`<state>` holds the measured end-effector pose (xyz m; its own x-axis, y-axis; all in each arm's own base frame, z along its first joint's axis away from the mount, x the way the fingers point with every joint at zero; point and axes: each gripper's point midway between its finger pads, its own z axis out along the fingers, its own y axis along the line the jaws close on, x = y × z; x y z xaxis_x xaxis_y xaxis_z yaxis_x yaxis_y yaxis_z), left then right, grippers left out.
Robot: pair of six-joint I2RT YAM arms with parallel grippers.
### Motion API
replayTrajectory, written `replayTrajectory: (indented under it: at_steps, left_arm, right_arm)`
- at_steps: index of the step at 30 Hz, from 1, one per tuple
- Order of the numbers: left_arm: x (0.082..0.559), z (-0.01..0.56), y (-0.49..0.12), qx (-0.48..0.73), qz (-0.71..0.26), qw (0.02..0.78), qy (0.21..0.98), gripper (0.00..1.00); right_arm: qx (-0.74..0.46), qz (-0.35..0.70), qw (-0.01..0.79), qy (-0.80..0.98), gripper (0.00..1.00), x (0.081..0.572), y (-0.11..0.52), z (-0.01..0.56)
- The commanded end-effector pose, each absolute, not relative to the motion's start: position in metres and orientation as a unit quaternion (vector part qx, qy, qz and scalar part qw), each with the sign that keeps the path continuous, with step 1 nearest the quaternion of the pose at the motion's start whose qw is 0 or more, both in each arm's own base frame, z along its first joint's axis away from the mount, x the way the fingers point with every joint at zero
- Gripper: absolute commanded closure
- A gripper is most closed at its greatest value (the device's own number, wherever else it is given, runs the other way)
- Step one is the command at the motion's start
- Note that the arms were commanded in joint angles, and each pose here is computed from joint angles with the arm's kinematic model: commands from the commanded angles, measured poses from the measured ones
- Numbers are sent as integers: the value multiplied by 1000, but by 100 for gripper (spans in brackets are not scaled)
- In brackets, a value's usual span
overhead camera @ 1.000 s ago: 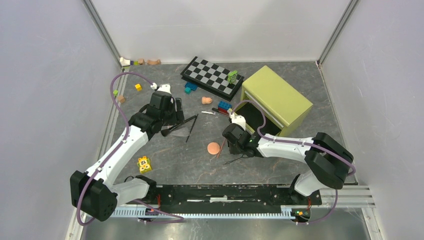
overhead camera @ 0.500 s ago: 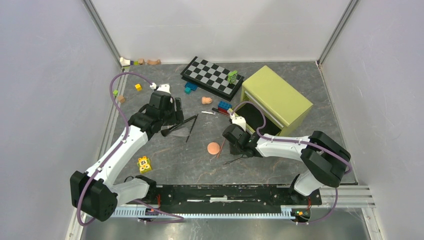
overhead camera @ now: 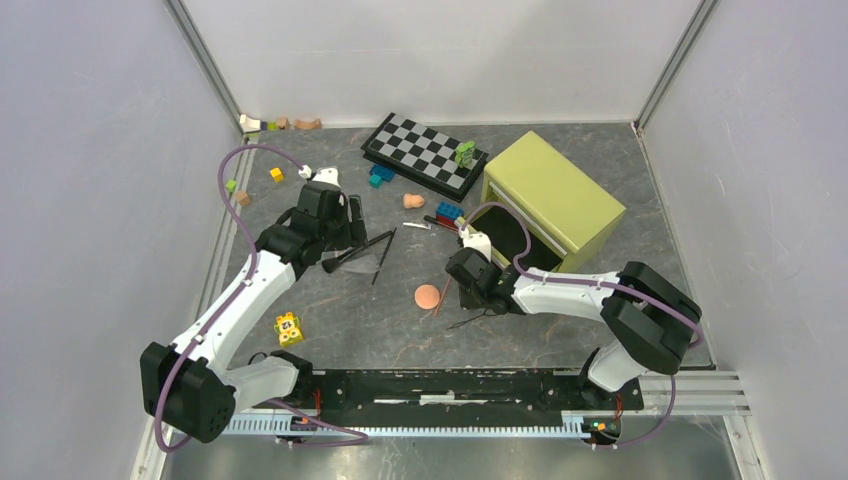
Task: Organize the makeup
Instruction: Pick up the makeup from the center of the board, then place the makeup in the drawer.
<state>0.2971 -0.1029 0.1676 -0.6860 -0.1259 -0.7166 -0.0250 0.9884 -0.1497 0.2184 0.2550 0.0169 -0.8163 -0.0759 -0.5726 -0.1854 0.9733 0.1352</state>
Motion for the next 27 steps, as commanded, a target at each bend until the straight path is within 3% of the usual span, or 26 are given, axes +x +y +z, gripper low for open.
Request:
replayTrajectory:
  at_steps: [1, 8, 15, 27]
  left_arm:
    - [299, 176, -101, -24, -65, 409, 910, 20]
    - [300, 174, -101, -26, -67, 406, 911, 20]
    - [301, 173, -101, -26, -69, 404, 912, 21]
    - [301, 171, -102, -27, -73, 401, 913, 21]
  right_arm:
    - [-94, 108, 319, 937, 95, 225, 266, 32]
    - [-159, 143, 379, 900, 100, 238, 282, 87]
    - [-237, 107, 422, 868, 100, 253, 272, 139]
    - [-290, -8, 408, 866, 100, 283, 196, 153]
